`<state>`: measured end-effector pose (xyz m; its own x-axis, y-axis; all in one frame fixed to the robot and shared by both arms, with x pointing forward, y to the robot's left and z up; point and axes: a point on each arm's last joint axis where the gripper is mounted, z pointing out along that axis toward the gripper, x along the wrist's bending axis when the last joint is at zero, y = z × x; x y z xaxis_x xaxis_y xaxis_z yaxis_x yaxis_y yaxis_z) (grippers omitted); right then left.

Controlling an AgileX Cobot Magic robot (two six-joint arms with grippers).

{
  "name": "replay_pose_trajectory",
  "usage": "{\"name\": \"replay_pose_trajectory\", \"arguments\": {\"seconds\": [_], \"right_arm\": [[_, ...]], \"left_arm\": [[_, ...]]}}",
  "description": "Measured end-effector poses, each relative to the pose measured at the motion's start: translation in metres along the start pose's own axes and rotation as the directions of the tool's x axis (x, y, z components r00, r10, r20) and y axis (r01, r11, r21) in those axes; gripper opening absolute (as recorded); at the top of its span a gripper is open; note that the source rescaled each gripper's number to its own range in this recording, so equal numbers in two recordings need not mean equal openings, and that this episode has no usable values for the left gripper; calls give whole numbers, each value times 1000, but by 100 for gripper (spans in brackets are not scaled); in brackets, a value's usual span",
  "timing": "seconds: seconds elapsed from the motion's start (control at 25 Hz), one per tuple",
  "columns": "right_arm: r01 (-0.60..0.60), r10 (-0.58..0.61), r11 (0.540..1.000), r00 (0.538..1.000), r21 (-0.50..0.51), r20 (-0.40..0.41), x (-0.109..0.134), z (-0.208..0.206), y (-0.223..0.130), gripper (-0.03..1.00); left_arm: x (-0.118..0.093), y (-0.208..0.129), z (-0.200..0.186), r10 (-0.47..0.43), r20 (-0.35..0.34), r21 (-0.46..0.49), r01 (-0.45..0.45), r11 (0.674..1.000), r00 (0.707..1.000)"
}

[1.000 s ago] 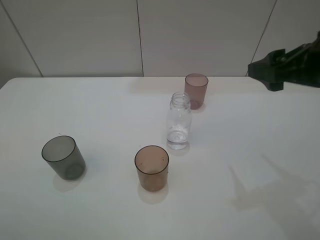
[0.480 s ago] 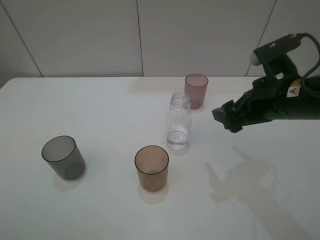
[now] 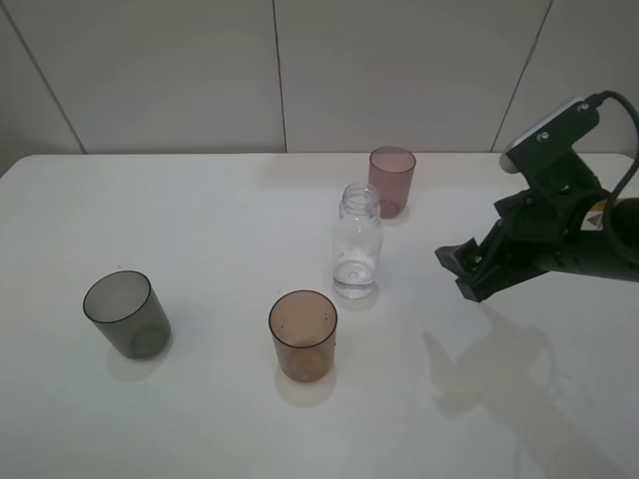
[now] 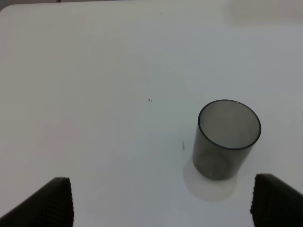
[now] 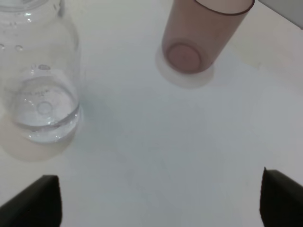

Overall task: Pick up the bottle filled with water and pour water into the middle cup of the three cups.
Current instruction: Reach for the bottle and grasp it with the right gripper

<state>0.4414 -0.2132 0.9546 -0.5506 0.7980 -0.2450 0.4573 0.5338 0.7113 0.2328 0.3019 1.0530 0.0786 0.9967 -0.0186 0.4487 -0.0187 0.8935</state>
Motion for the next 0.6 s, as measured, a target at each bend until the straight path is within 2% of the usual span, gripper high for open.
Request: {"name": "replay_pose_trajectory", "arguments": {"seconds": [0.2,0.4,0.6], "right_arm": [[82,-84,995,995,-56,-44,17,0,8,83],[149,-153,985,987,-83,-51,20,-1,10,83],[112,-124,984,989,-142,-79,23,1,15,83]], "left_arm": [[0,0,0,0,0,0,0,1000,1000],[0,0,0,0,0,0,0,1000,1000],[0,0,0,0,0,0,0,1000,1000]]}}
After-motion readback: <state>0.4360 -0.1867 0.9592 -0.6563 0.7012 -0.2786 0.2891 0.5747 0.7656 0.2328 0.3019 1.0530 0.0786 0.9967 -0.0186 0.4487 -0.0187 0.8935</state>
